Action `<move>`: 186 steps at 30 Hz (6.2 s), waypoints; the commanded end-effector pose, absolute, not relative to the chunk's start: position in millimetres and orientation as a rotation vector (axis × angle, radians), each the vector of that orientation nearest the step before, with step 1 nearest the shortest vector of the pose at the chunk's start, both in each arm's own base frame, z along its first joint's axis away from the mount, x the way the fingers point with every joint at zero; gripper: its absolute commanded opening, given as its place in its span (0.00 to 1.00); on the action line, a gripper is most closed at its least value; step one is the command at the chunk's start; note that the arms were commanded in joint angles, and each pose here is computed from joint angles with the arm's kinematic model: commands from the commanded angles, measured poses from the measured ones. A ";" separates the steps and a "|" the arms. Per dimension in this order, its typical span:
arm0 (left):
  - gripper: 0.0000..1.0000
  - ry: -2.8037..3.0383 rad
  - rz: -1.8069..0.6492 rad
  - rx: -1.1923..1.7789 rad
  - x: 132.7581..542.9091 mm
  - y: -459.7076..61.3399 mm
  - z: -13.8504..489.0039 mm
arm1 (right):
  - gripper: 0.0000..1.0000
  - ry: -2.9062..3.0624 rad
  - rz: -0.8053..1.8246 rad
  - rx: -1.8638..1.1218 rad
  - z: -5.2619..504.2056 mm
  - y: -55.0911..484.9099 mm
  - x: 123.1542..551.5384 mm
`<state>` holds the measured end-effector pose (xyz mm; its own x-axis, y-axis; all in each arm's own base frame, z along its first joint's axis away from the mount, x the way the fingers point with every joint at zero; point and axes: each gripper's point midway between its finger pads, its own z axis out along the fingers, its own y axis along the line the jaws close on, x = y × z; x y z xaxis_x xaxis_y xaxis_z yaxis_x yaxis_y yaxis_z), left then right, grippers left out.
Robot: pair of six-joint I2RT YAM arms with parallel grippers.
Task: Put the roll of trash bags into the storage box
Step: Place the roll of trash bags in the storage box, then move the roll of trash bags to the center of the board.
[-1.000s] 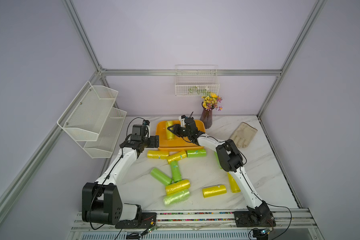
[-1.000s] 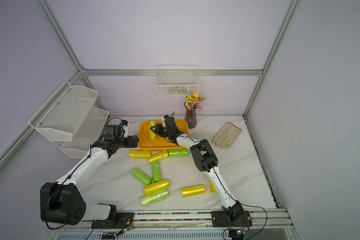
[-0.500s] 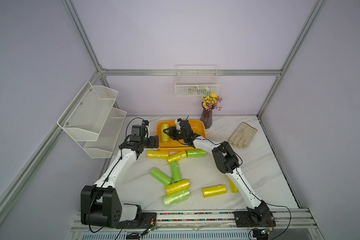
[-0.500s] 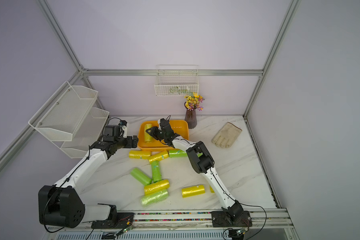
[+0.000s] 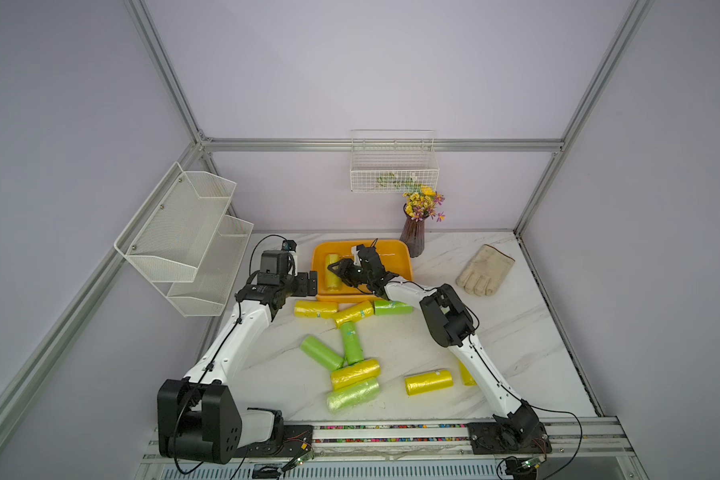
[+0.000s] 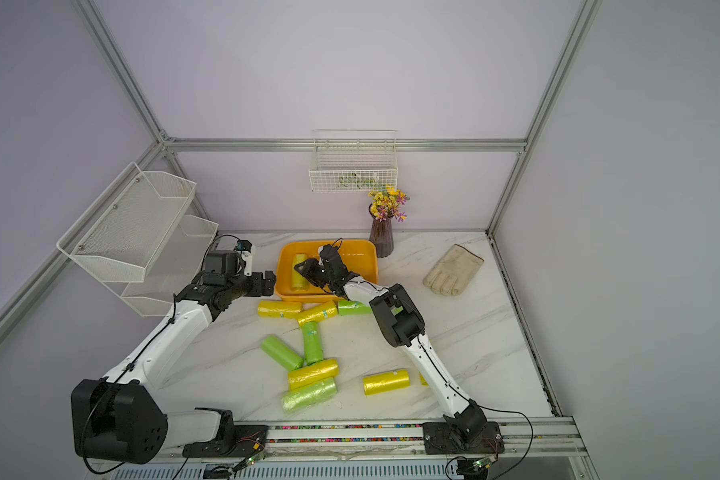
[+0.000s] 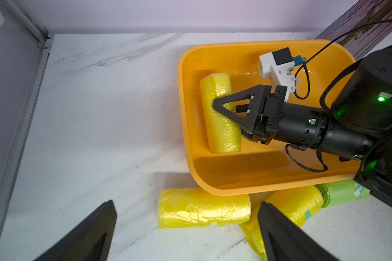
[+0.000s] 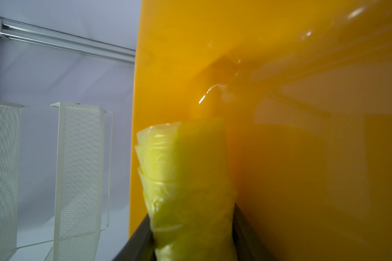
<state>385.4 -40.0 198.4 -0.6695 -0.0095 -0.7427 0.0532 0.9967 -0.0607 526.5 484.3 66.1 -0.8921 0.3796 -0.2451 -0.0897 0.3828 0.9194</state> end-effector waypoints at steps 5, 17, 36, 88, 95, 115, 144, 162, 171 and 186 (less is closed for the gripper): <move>0.99 2.266 -0.136 0.026 382.3 -44.3 209.6 | 0.50 2.167 1.581 0.211 82.7 497.4 522.5; 1.00 2.265 -0.138 0.030 381.9 -44.7 210.7 | 0.70 2.161 1.584 0.197 89.7 495.7 519.3; 1.00 2.286 -0.198 0.046 386.3 -53.8 205.6 | 0.74 2.071 1.494 -0.007 160.8 474.8 504.7; 1.00 2.360 -0.399 0.206 438.9 -124.8 161.8 | 0.78 2.576 0.252 0.169 104.8 136.1 302.7; 1.00 2.360 -0.446 0.239 450.1 -134.5 161.0 | 0.77 2.592 0.191 0.393 93.8 96.0 278.0; 1.00 2.365 -0.454 0.227 456.9 -136.7 161.3 | 0.69 2.781 0.006 0.425 36.8 65.2 242.8; 1.00 2.362 -0.411 0.197 451.2 -128.3 165.2 | 0.48 2.673 -0.048 0.467 49.3 21.4 323.6; 1.00 2.359 -0.389 0.183 444.7 -123.5 167.8 | 0.58 2.708 -0.020 0.386 40.6 25.1 383.7; 1.00 2.363 -0.388 0.175 444.1 -122.7 168.3 | 0.73 2.773 -0.070 0.309 42.3 19.7 358.4; 1.00 2.362 -0.395 0.133 442.2 -121.8 164.4 | 0.68 2.836 0.006 0.242 37.6 29.6 335.8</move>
